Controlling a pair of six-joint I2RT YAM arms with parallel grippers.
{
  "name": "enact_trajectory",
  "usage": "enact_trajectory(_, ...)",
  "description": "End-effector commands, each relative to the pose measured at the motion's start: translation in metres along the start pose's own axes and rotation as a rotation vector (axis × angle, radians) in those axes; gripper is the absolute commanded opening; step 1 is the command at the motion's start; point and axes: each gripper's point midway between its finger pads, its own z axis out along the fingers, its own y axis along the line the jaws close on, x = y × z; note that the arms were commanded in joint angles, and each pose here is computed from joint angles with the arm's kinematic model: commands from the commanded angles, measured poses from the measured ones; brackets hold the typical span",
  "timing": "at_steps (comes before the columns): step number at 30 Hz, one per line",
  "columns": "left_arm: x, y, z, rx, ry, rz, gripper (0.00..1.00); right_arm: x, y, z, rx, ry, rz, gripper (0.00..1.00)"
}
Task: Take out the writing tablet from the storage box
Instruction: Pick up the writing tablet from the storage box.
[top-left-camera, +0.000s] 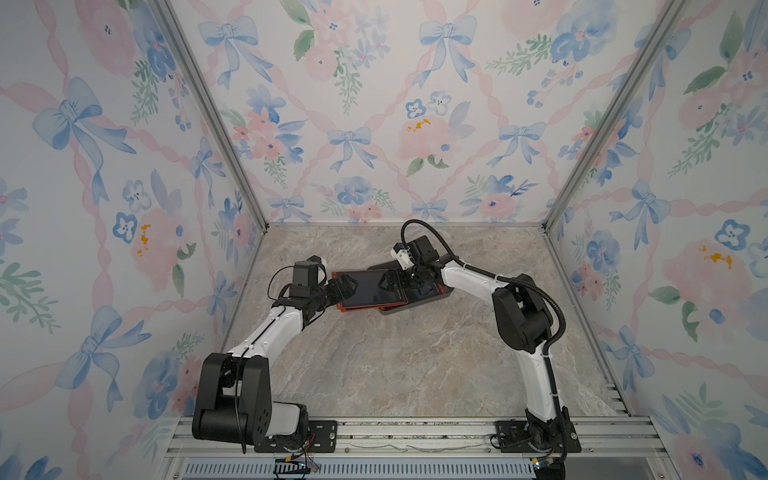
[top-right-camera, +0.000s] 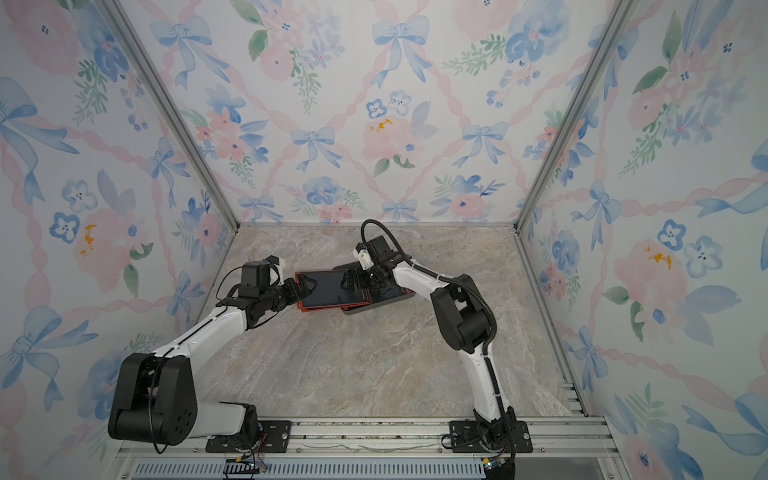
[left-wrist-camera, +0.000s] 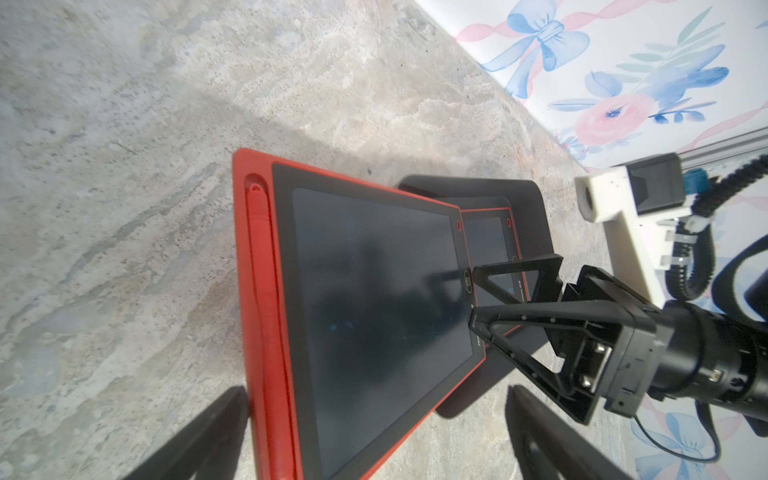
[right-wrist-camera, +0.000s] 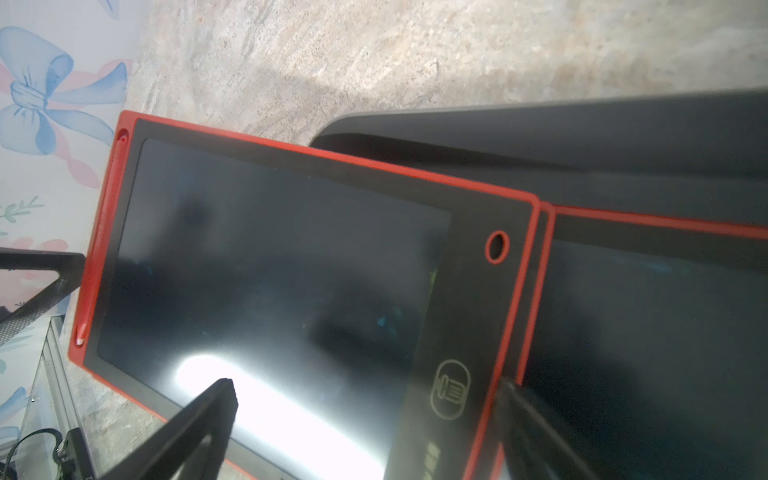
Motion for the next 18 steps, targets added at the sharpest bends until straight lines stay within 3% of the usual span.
enact_trajectory(1, -0.003, -0.019, -0.004, 0.082, 0.017, 0.011, 0.98, 0.007, 0.011, 0.014, -0.051, 0.027, -0.008, 0.99)
enact_trajectory(10, 0.003, 0.001, 0.0, 0.007, 0.011, -0.014, 0.98, 0.012, 0.009, 0.021, -0.057, 0.039, 0.002, 0.99)
enact_trajectory(18, 0.002, 0.001, 0.002, 0.017, 0.02, -0.012, 0.98, 0.013, 0.011, 0.022, -0.057, 0.041, -0.004, 0.99)
